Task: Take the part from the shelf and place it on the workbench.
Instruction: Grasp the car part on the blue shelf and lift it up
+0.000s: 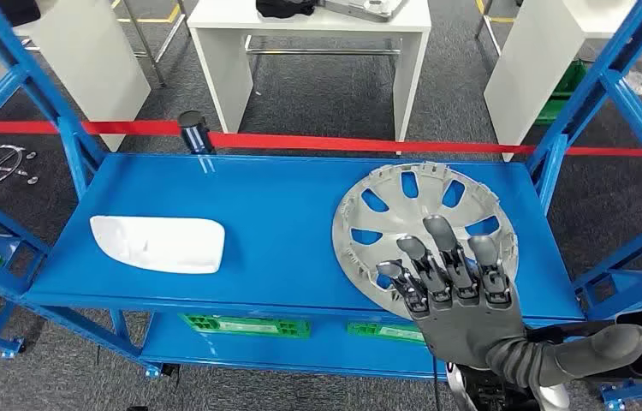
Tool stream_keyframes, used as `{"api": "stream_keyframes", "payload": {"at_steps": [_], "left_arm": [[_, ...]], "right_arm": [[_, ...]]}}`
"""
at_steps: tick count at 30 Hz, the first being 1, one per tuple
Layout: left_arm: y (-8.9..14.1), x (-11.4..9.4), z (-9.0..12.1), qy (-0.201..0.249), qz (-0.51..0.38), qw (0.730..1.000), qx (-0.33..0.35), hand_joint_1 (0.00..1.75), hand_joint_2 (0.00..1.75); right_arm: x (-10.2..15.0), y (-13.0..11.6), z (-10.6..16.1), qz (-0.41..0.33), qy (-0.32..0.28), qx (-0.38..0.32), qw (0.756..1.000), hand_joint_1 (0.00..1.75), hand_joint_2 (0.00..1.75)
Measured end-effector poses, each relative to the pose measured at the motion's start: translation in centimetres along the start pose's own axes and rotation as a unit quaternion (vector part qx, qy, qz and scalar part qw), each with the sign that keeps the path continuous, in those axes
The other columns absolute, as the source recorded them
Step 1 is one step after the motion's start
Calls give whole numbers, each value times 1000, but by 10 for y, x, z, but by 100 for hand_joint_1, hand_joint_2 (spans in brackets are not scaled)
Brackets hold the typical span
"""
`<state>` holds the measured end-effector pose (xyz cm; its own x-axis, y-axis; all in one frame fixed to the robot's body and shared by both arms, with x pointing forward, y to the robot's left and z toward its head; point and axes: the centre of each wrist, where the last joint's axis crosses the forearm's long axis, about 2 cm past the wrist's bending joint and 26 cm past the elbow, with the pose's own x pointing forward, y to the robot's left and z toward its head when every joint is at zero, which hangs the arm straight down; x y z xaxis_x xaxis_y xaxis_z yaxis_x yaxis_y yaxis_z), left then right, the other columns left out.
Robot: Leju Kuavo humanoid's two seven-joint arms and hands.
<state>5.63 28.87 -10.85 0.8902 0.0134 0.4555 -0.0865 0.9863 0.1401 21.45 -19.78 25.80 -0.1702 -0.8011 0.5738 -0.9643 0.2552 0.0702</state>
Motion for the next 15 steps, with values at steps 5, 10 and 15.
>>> {"api": "stream_keyframes", "payload": {"at_steps": [5,10,15], "left_arm": [[0,-1,0,0,-3,1000,0,0,0],[1,-2,1,1,-4,1000,2,0,0],[4,-3,0,1,-6,1000,7,0,0]], "right_arm": [[0,0,0,0,-1,-1,1000,0,0],[-1,0,0,-2,-2,1,1000,0,0],[-1,-1,-1,-7,-5,5,1000,0,0]]}}
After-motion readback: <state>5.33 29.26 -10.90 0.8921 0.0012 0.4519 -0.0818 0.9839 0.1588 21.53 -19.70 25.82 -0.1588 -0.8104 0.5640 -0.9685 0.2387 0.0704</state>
